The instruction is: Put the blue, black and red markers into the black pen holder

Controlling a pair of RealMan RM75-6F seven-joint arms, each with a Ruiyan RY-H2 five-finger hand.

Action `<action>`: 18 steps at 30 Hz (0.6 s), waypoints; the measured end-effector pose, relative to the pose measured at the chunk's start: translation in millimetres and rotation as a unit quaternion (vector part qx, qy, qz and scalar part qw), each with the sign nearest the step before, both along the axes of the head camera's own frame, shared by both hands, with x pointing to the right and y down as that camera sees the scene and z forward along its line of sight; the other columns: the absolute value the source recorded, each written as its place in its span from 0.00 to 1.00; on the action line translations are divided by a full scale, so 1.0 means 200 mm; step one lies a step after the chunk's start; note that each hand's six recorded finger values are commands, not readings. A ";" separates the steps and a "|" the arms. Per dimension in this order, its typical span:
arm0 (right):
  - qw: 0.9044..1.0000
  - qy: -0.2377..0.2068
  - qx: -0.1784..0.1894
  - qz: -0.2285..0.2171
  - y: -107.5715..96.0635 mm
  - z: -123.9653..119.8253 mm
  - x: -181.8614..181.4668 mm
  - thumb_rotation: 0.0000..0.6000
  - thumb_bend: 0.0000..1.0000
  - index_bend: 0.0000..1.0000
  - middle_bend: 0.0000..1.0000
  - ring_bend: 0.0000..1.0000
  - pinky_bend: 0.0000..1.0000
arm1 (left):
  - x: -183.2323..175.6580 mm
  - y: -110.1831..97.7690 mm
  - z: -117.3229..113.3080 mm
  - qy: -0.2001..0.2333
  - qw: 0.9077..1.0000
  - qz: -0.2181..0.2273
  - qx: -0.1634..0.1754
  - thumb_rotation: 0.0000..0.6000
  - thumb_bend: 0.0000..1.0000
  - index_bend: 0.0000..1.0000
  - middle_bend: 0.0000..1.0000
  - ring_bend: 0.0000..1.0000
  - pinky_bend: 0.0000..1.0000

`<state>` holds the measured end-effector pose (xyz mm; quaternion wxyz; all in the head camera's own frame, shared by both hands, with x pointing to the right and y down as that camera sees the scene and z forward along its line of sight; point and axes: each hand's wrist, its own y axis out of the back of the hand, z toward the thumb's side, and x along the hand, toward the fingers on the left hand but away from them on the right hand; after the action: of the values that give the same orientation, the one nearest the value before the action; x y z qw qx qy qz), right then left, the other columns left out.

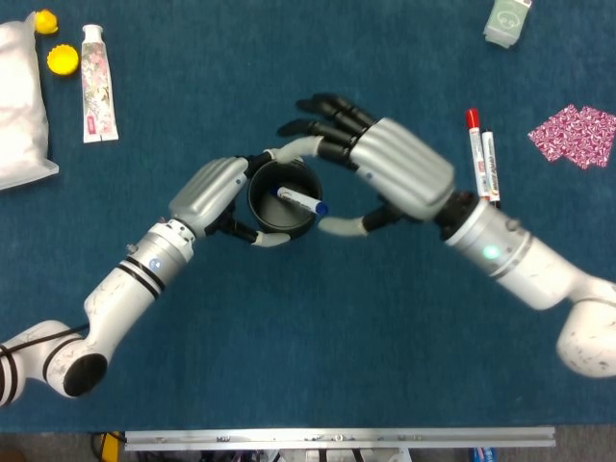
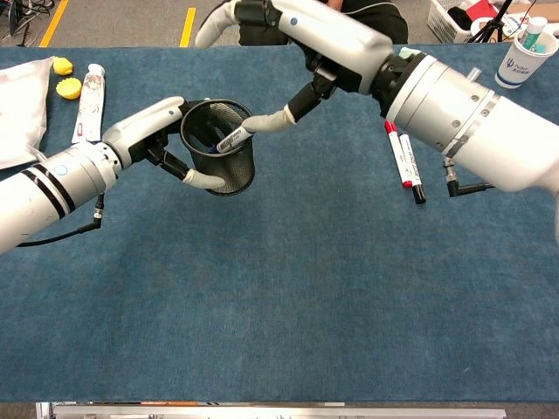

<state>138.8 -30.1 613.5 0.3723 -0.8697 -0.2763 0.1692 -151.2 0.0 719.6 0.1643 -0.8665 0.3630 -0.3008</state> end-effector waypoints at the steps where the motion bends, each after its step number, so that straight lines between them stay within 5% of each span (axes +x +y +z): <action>1: 1.000 0.004 0.012 0.002 -0.02 -0.01 0.02 1.00 0.14 0.32 0.20 0.05 0.00 | -0.01 0.00 0.00 -0.001 1.000 0.000 0.001 0.98 0.14 0.22 0.41 0.33 0.28; 10: 0.987 0.105 0.118 0.002 -0.12 -0.07 0.39 1.00 0.17 0.45 0.27 0.06 0.03 | -0.07 0.00 -0.06 -0.003 1.000 -0.001 0.013 0.98 0.14 0.22 0.41 0.33 0.28; 18: 0.953 0.259 0.158 -0.027 -0.13 0.08 0.76 1.00 0.13 0.45 0.27 0.06 0.05 | -0.10 0.03 -0.08 -0.007 1.000 0.005 0.010 0.98 0.14 0.22 0.41 0.33 0.28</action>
<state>290.9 -55.7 629.3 0.5683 -0.7334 -0.1698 0.3322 -170.3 5.4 703.0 0.1771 -0.8646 0.3604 -0.3021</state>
